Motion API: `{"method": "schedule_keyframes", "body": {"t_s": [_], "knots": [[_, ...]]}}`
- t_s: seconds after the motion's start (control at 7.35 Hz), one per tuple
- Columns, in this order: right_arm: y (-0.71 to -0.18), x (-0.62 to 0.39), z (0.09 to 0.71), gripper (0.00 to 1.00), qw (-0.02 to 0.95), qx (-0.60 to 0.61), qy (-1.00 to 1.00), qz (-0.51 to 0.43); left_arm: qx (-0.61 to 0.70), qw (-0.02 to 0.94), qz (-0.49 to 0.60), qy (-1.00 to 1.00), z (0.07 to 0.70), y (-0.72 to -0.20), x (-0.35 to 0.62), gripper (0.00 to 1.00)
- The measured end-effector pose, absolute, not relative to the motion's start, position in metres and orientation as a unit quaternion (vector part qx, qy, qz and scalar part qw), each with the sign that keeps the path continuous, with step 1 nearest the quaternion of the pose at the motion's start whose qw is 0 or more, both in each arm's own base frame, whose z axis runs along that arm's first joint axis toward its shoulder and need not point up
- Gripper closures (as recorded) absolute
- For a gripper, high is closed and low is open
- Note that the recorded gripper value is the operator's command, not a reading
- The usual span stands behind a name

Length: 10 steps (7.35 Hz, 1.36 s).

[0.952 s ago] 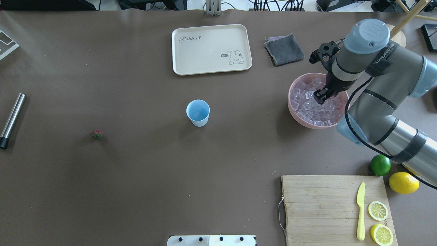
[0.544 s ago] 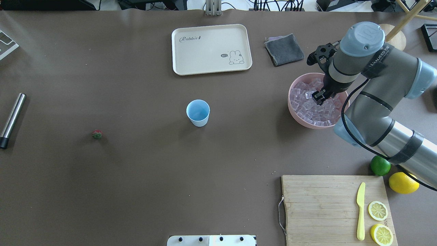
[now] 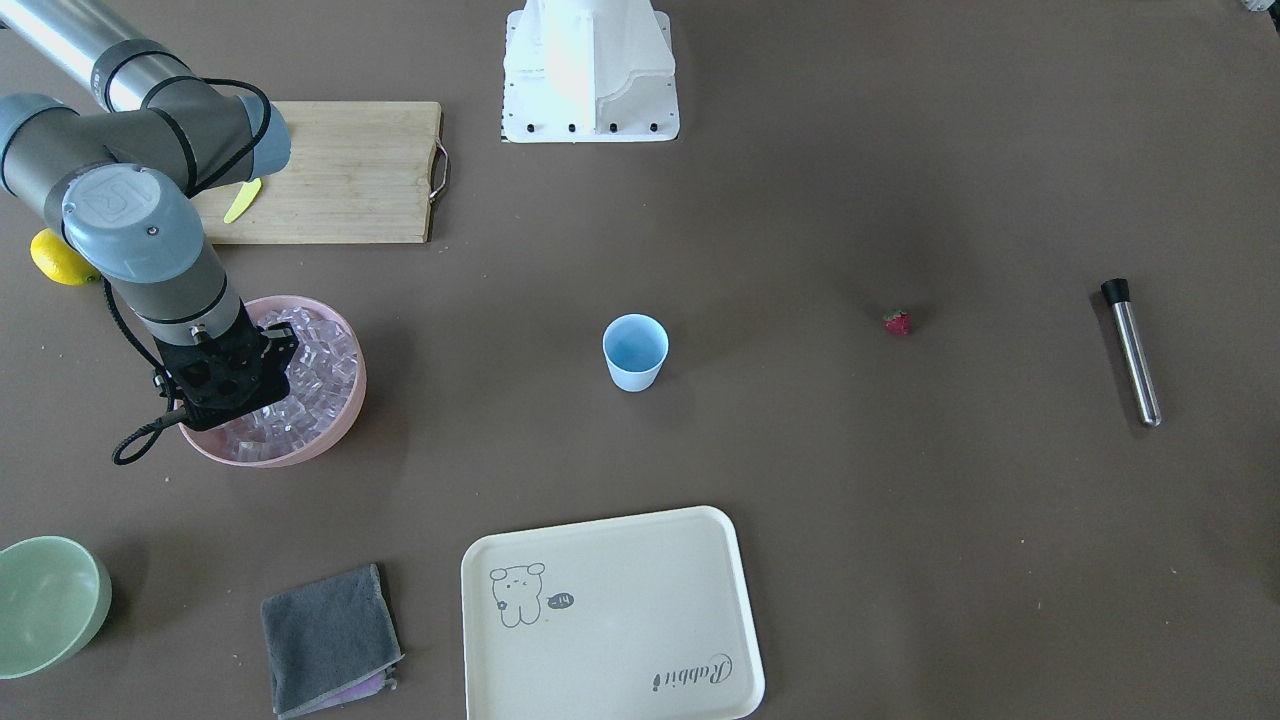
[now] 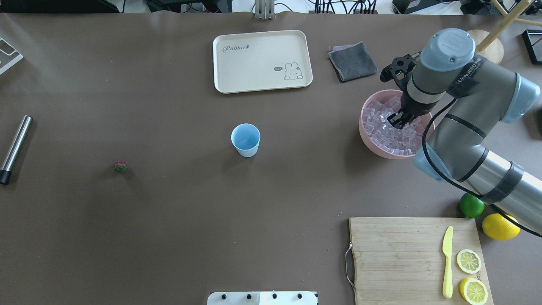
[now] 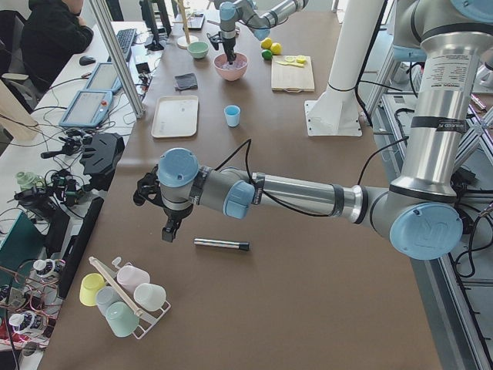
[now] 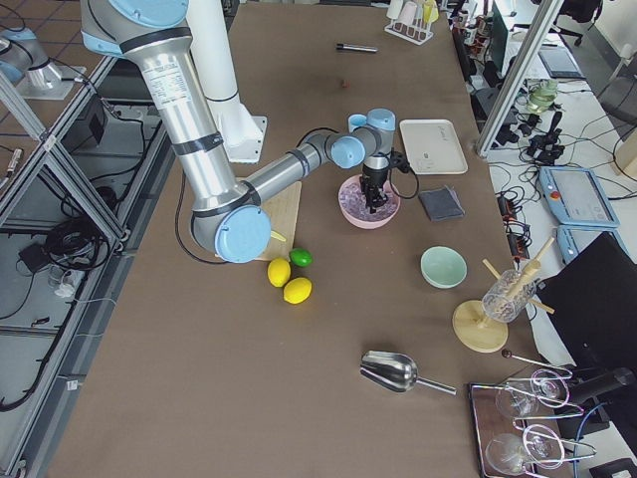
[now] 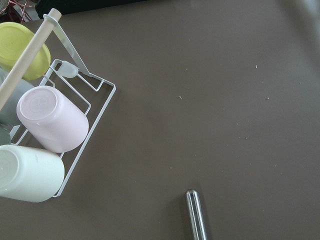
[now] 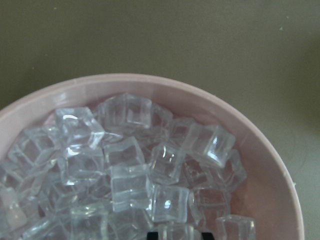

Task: Mash ice and strawberries in cup
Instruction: 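Reach the right gripper into the pink bowl and grasp an ice cube, then carry the ice cube with the right gripper over the light-blue cup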

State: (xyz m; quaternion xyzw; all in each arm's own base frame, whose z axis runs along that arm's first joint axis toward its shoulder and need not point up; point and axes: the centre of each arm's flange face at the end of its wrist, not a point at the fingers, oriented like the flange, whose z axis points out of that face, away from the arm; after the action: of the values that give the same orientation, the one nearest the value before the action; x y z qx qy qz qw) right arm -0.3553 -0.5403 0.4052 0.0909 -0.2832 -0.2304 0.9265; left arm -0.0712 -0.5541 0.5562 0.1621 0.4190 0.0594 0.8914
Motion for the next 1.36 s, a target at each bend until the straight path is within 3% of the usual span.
{"method": "schedule_keyframes", "body": {"t_s": [0.54,0.95,1.36], "knots": [[-0.555,-0.335,0.373,0.88,0.922,0.115,-0.301,-0.215,0.163,0.891,0.060,0.419,0.556,-0.555,-0.071,0.02],[-0.566,-0.345,0.289,0.92,0.917,0.123,-0.358,-0.129,0.163,0.891,0.060,0.418,0.555,-0.554,-0.071,0.02],[-0.524,-0.448,0.182,0.92,0.911,0.122,-0.394,-0.024,0.167,0.891,0.061,0.417,0.550,-0.556,-0.071,0.02]]}}
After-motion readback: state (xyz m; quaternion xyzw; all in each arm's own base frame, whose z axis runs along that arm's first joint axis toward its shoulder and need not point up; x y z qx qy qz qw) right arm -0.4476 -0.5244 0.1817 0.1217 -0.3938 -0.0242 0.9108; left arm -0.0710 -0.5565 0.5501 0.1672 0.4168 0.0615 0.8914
